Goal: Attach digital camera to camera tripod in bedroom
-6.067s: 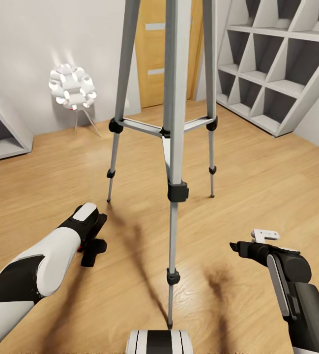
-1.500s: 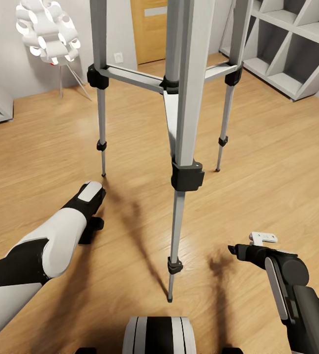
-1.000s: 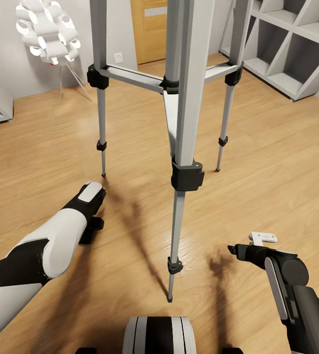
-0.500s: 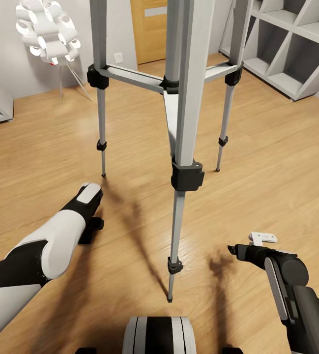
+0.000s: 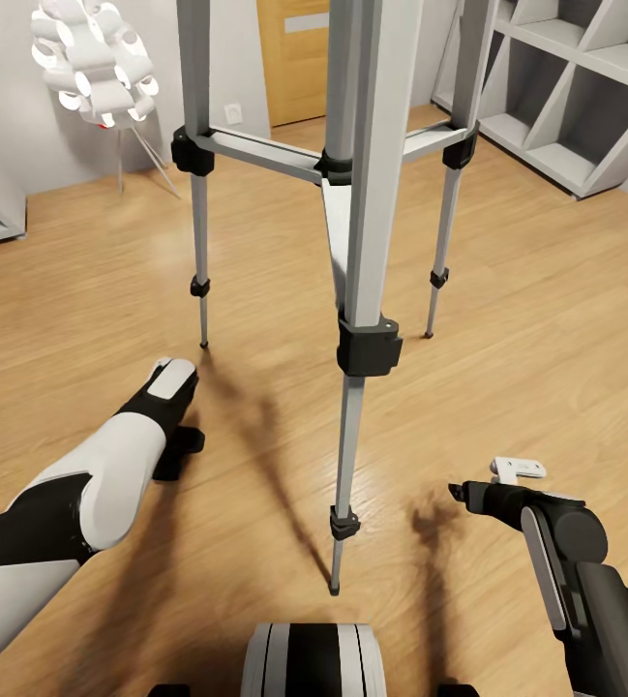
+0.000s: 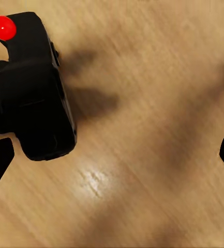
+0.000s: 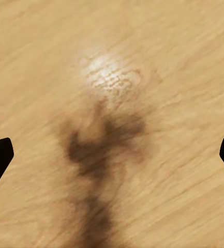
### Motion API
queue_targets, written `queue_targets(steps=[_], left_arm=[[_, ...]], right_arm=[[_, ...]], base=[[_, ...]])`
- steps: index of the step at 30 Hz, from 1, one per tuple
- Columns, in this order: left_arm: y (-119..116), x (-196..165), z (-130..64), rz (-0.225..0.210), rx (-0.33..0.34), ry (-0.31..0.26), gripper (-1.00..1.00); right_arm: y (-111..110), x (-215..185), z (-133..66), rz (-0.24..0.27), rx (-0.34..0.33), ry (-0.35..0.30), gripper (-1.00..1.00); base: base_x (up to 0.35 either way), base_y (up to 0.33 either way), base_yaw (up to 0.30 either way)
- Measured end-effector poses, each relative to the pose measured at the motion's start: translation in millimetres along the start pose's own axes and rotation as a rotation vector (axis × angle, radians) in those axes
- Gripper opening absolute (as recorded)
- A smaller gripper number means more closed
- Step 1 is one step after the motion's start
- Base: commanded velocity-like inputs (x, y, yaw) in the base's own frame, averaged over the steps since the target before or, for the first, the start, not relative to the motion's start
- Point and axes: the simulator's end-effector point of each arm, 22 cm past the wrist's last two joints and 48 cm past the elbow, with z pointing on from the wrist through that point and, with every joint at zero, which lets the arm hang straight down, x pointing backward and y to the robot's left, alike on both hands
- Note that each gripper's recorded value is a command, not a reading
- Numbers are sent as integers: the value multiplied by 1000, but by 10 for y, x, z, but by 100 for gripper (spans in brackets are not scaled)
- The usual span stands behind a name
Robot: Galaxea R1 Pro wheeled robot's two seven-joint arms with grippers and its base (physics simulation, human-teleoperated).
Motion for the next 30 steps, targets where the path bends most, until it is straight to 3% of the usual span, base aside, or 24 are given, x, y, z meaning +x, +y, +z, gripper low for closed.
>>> queue_targets(steps=[9, 20, 30], left_arm=[[-29, -81, -15, -39, 5, -5, 100], [144, -11, 235, -52, -37, -11, 100], [146, -34, 237, -59, -37, -18, 100]], right_arm=[[-13, 2, 0, 0, 5, 0, 100], [-22, 163, 167, -4, 12, 41, 100], [-26, 162, 167, -5, 13, 41, 100]], base=[[0, 0, 0], [0, 0, 0], [0, 0, 0]])
